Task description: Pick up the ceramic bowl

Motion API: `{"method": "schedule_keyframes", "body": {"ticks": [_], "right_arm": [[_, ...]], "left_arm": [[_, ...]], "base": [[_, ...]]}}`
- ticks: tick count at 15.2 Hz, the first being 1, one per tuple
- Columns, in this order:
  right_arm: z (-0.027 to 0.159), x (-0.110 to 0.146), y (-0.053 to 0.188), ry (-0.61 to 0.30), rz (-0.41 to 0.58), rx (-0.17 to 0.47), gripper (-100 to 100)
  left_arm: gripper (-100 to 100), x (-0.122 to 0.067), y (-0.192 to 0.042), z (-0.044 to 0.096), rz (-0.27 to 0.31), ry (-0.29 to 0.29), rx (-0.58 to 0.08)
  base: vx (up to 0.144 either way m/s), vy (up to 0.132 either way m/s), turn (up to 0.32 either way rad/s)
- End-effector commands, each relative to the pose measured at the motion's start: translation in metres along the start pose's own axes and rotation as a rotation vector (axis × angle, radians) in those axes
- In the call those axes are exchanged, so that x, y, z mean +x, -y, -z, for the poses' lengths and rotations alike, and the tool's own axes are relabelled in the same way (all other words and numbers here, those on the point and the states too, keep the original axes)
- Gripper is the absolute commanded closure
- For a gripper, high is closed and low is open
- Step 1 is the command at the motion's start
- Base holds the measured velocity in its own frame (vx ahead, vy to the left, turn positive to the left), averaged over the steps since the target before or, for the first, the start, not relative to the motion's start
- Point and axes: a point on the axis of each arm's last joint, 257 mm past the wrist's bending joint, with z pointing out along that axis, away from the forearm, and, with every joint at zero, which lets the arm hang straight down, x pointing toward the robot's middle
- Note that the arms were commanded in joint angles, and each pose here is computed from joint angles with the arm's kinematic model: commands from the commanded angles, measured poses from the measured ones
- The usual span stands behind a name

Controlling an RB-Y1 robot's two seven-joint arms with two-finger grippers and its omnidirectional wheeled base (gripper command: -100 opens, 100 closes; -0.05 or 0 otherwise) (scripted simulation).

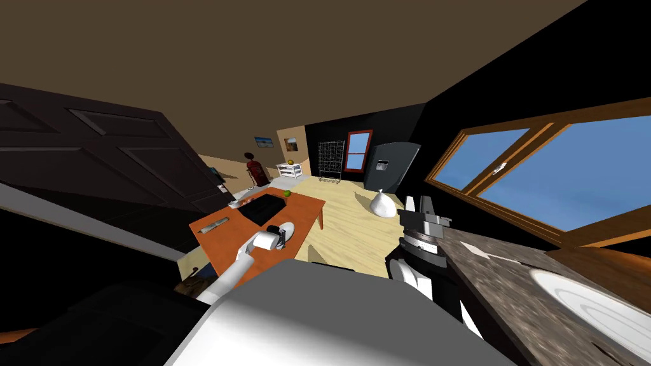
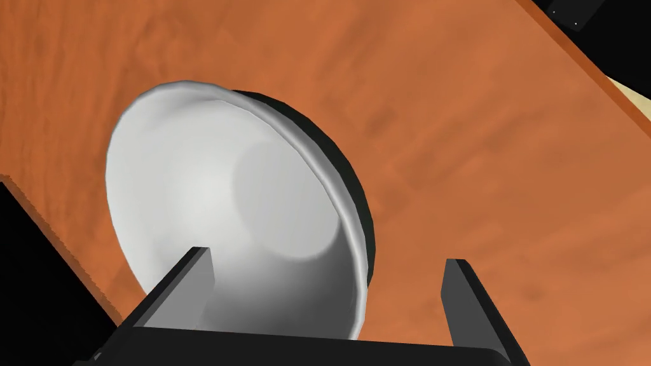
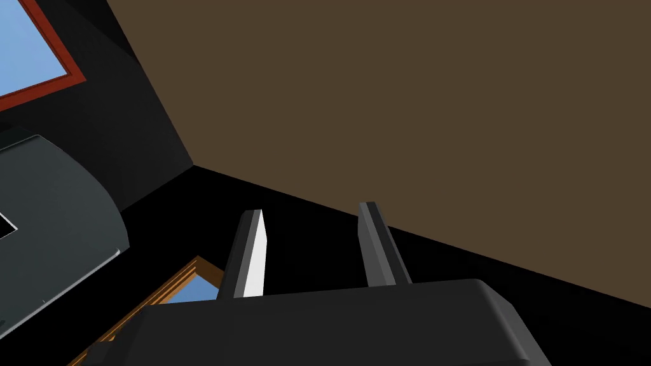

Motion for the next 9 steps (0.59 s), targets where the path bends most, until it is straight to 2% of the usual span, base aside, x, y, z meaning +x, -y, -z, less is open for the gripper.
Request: {"method": "schedule_keyframes", "body": {"ticks": [1, 3, 4, 9], "right_arm": [[0.0, 0.0, 0.0, 0.0, 0.0, 0.0, 0], [0.0, 0.0, 0.0, 0.0, 0.0, 0.0, 0], [0.0, 0.0, 0.0, 0.0, 0.0, 0.0, 0], [0.0, 0.0, 0.0, 0.0, 0.0, 0.0, 0]], "left_arm": [[-100, -0.01, -0.011, -0.004, 0.03, 0.027, -0.049], [-100, -0.016, -0.019, -0.006, 0.05, 0.044, -0.081], [-100, -0.012, -0.014, -0.003, 0.036, 0.032, -0.058], [-100, -0.016, -0.024, -0.021, 0.044, 0.037, -0.062]], "base": [[0.008, 0.019, -0.103], [0.007, 0.021, -0.102], [0.004, 0.013, -0.033], [0.015, 0.008, -0.013]]}}
